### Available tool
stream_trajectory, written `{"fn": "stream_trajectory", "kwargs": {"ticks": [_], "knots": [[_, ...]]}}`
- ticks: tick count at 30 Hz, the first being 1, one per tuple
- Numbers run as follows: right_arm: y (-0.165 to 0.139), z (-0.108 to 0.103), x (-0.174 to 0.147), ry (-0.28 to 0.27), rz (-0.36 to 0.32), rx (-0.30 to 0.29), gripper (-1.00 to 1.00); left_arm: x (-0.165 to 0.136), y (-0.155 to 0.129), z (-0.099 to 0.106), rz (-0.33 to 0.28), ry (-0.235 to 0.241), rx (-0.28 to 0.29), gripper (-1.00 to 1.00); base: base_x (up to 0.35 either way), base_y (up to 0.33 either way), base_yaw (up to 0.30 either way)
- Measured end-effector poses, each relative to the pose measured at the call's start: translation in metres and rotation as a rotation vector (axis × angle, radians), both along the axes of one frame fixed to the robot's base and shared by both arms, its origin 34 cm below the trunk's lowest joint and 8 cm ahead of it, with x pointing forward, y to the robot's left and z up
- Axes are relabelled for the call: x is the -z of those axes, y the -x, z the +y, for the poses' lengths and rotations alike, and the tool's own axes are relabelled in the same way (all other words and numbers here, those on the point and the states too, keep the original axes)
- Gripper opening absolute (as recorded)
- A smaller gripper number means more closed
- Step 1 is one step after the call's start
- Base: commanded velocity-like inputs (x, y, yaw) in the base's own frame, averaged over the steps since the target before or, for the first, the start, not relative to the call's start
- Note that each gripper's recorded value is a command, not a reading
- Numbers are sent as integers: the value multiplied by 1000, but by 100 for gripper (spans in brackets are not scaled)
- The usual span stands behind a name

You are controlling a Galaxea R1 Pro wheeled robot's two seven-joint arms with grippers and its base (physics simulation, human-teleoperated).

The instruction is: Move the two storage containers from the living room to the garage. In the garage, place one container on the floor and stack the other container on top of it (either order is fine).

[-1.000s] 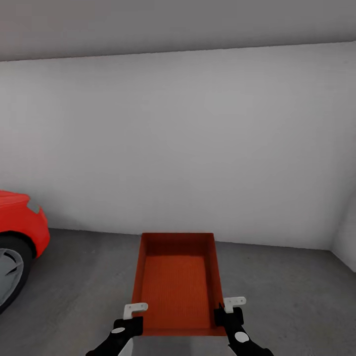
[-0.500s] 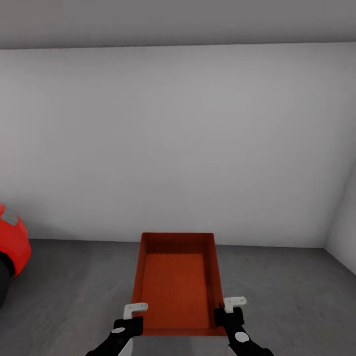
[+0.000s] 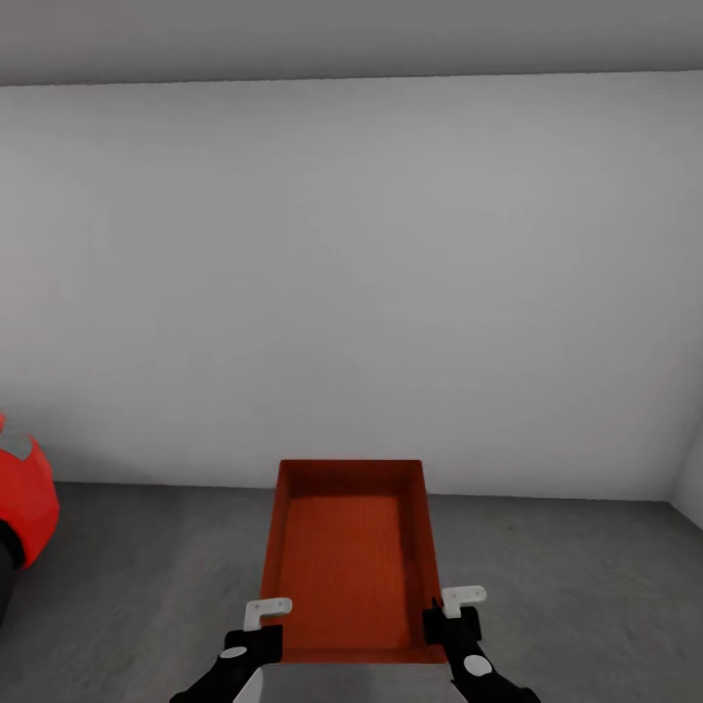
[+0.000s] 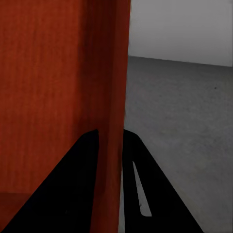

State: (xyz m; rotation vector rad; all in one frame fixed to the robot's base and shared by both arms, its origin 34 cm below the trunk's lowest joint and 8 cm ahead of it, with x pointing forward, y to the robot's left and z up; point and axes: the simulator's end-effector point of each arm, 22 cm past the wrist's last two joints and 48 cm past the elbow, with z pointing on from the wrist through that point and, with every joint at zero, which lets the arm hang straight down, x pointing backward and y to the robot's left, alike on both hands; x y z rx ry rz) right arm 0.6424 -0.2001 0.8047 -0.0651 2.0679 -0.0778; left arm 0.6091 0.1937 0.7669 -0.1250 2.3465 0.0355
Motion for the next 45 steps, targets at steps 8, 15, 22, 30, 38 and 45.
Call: {"fn": "stream_trajectory", "kwargs": {"ticks": [8, 15, 22, 30, 38, 45], "knots": [[0, 0, 0, 0, 0, 0, -100, 0, 0, 0, 0, 0, 0, -100, 296, 205, 0], [0, 0, 0, 0, 0, 0, -100, 0, 0, 0, 0, 0, 0, -100, 316, 109, 0], [0, 0, 0, 0, 0, 0, -100, 0, 0, 0, 0, 0, 1, -100, 321, 77, 0], [0, 0, 0, 0, -1, 1, -100, 0, 0, 0, -1, 0, 1, -100, 321, 31, 0], [0, 0, 0, 0, 0, 0, -100, 0, 0, 0, 0, 0, 1, -100, 322, 1, 0], [-1, 0, 0, -1, -6, 2, -100, -1, -1, 0, -6, -1, 2, -100, 230, 0, 0]]}}
